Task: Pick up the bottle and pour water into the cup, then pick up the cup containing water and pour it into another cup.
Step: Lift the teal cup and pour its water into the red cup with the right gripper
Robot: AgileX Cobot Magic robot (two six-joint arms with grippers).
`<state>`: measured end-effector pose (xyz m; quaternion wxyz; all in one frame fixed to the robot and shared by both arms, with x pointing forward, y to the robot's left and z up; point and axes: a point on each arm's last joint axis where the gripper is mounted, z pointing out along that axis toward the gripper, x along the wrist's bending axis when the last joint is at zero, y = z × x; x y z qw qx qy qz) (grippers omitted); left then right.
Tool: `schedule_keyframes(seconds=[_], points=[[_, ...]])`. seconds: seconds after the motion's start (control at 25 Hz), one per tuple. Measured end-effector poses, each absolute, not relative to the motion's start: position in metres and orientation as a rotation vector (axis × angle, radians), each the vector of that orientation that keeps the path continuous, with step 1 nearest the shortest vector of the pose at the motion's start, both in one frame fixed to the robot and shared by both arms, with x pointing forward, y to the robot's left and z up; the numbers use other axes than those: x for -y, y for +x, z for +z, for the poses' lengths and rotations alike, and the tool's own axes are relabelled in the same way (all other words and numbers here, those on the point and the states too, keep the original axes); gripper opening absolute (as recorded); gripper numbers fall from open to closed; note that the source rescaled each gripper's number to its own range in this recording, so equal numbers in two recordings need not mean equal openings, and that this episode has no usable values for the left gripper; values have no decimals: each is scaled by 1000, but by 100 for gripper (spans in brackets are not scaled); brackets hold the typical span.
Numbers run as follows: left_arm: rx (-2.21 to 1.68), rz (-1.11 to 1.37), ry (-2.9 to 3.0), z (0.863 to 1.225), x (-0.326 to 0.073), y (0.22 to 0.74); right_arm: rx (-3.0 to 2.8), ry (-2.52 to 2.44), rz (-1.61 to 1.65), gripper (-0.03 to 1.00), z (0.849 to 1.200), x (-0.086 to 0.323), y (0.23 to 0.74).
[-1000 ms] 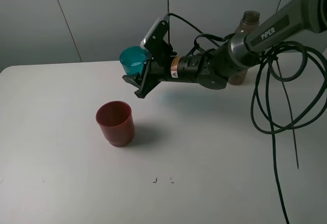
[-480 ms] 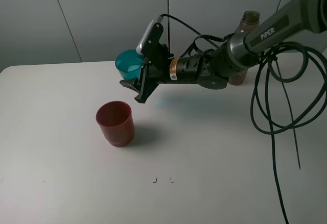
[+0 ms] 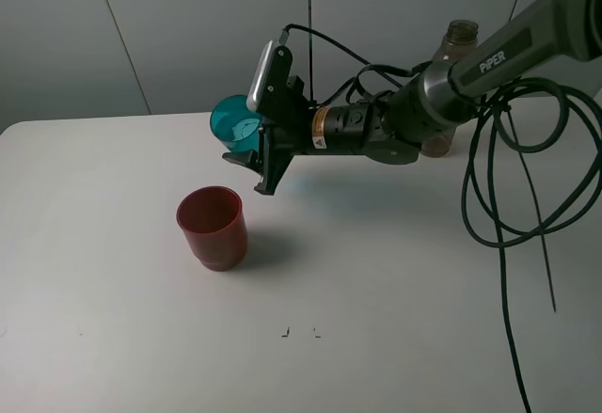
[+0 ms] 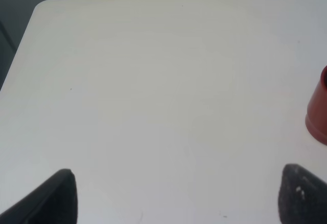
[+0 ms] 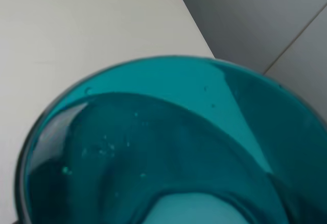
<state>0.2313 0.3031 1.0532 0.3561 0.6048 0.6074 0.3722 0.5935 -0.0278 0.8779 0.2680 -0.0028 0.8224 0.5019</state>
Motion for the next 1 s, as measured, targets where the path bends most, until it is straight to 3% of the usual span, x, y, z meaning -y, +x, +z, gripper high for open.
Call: schedule_keyframes(seconds=[1.0], points=[[-1569, 961, 1562, 1053, -303, 231, -2199, -73, 1369, 7, 879, 20, 588]])
